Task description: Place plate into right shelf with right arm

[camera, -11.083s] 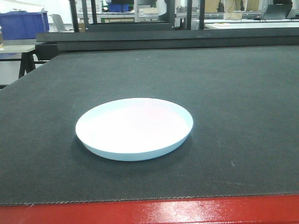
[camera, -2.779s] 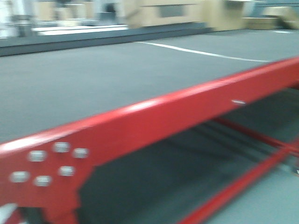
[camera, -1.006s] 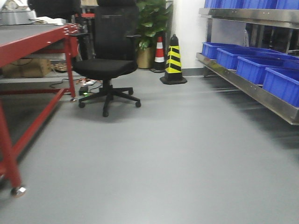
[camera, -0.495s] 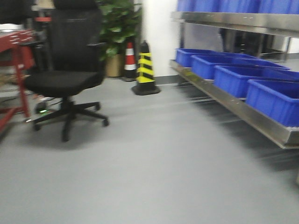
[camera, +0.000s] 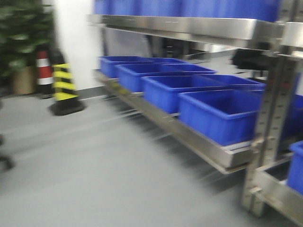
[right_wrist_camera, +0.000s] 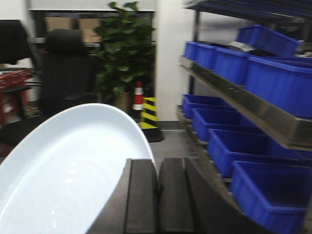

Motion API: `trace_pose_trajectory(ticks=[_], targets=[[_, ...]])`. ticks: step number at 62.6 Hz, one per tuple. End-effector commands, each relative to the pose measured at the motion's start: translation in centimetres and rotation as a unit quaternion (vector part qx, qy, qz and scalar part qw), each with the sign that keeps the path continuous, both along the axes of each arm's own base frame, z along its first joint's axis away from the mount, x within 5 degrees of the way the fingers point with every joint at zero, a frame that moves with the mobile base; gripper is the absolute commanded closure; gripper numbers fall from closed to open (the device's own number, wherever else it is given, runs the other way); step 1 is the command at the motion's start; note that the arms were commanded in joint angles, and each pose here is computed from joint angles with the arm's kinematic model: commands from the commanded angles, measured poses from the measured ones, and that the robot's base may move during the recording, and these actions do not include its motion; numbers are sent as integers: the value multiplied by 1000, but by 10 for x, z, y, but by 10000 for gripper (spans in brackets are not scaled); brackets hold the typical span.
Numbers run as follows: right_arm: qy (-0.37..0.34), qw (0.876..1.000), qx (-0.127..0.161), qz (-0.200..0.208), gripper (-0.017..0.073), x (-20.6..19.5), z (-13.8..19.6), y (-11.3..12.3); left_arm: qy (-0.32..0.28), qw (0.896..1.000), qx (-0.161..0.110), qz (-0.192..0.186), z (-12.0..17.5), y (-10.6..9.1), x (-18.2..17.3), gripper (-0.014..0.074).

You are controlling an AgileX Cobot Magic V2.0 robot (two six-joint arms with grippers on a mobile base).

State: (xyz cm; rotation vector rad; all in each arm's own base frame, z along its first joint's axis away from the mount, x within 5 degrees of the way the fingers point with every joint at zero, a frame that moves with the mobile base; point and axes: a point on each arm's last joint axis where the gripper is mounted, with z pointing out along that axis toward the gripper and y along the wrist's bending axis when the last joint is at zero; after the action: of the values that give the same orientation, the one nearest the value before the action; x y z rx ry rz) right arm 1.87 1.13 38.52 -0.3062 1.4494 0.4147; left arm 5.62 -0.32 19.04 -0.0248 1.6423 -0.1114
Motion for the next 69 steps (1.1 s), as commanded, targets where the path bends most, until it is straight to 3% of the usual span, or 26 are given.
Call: trace_pose_trajectory(ticks=[1,69], targets=[[-53,998,24,-4,503,-1,16,-1,-43,999,-5,-1,5,0,0,640],[-53,998,24,-4,503,-1,16,-1,-43,999,-5,-1,5,0,0,640]])
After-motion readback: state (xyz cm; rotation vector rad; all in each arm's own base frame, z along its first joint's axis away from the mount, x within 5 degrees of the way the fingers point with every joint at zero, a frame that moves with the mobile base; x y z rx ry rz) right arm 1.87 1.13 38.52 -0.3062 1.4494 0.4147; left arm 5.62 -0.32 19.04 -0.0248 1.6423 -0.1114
